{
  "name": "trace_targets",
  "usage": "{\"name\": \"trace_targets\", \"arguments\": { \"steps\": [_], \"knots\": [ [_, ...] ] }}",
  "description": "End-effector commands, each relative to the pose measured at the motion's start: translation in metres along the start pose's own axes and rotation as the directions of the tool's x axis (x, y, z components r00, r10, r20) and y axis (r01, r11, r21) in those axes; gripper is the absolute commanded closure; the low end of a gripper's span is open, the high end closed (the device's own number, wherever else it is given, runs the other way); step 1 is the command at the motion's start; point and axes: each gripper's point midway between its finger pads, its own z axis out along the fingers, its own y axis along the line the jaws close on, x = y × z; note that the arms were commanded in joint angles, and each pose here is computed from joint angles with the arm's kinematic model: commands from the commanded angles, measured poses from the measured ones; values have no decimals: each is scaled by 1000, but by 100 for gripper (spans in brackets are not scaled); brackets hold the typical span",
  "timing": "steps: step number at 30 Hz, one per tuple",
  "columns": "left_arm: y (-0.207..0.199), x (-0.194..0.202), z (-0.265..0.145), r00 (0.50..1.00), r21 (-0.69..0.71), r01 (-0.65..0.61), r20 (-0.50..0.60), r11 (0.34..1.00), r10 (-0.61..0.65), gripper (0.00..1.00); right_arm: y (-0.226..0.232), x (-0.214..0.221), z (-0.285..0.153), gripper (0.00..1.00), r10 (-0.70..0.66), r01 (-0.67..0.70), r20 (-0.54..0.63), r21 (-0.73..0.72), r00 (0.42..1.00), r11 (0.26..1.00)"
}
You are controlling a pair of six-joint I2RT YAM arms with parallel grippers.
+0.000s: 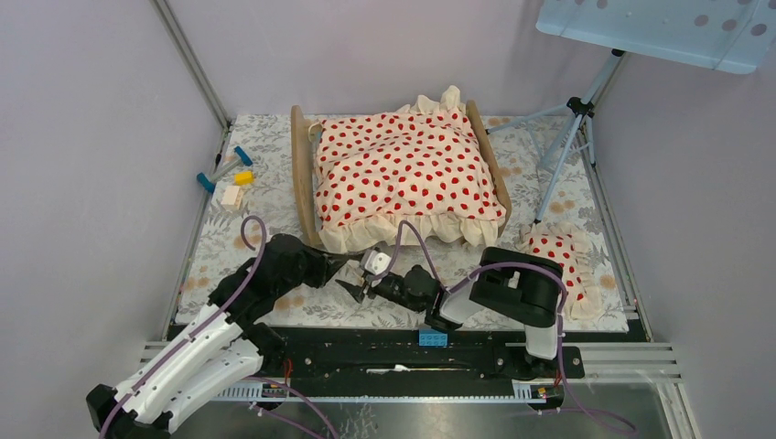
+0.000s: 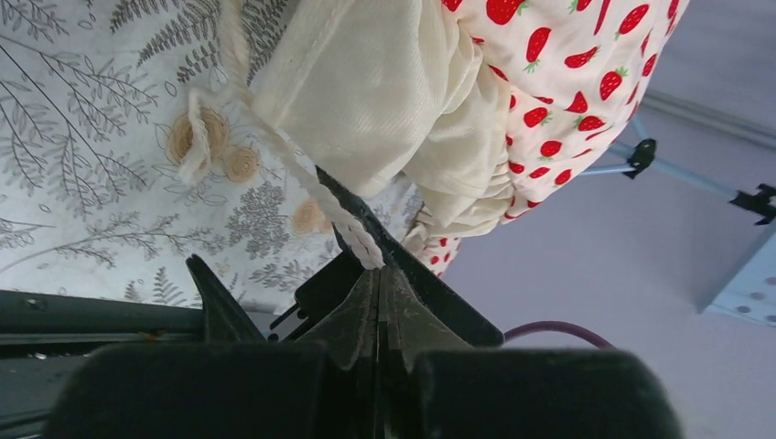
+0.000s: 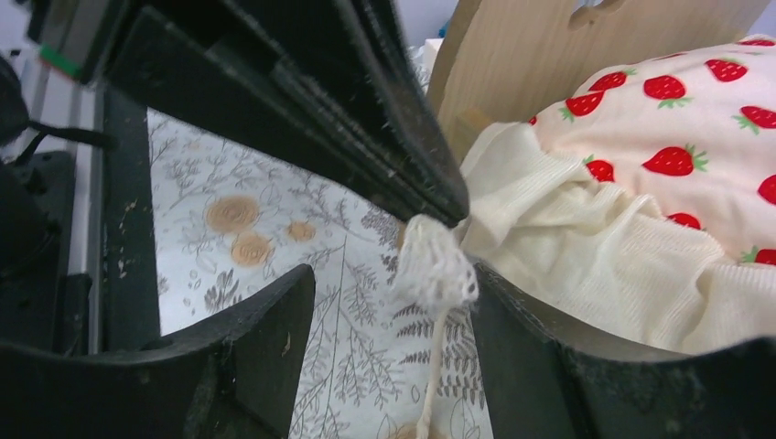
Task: Set up the pet bed
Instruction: Tie the ropes to the bed frame.
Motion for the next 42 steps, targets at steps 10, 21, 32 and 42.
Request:
{"name": "trace_targets", "arguments": {
  "steps": [10,21,32,42],
  "knots": [
    [-1,-11,-8,973,15,225,44,974,-226,100,-33,-64,21,35,51,-96,259,165,965,982],
    [5,-12,-7,965,14,260,42,966,-260,100,-33,-73,27,44,67,-116,288,156,955,981],
    [6,-11,-6,962,13,270,40,963,-270,100,-33,-79,28,59,74,-126,302,156,950,980],
    [4,-19,-7,964,60,254,72,965,-258,58,-27,-78,21,100,154,-196,301,116,941,974]
  ]
}}
